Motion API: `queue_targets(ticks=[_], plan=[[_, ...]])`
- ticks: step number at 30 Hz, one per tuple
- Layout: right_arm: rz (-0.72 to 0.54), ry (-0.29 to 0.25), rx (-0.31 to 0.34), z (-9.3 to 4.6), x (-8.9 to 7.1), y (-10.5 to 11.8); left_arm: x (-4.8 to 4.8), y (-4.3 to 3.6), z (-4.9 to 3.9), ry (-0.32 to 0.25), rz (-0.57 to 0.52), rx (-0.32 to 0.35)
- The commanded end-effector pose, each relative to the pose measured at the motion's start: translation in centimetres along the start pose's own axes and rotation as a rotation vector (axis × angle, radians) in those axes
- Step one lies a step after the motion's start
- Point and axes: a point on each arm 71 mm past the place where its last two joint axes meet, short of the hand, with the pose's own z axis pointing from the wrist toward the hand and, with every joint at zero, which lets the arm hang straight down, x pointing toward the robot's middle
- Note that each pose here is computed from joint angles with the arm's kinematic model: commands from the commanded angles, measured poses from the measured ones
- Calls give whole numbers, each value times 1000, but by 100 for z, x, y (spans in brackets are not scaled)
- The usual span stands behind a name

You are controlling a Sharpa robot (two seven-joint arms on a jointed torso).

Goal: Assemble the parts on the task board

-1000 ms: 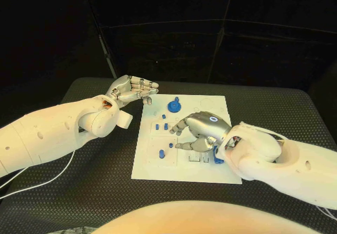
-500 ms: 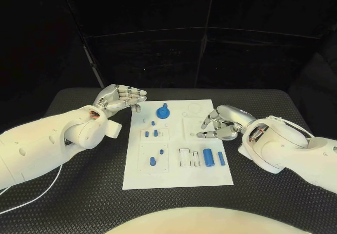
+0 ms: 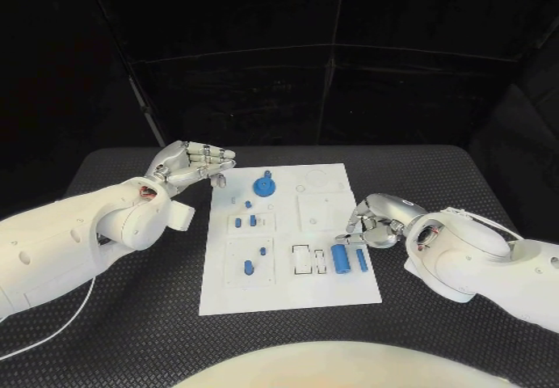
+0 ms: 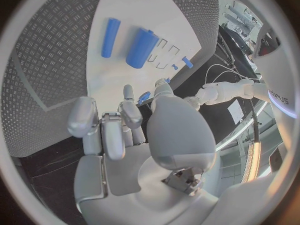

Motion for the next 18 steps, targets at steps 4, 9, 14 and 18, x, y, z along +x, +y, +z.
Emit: queue_targets(ticks=[4, 9, 14, 18], plan=[[-73, 38, 4, 0, 104, 13, -1, -8, -3, 2, -5, 5], [-86, 56, 1, 12, 172, 22, -3, -2, -7, 2, -5, 4], [-99, 79, -1, 21, 241, 25, -2, 2, -9, 2, -5, 2], [-113, 89, 0, 28, 287, 16, -4, 4, -11, 2, -6, 2]])
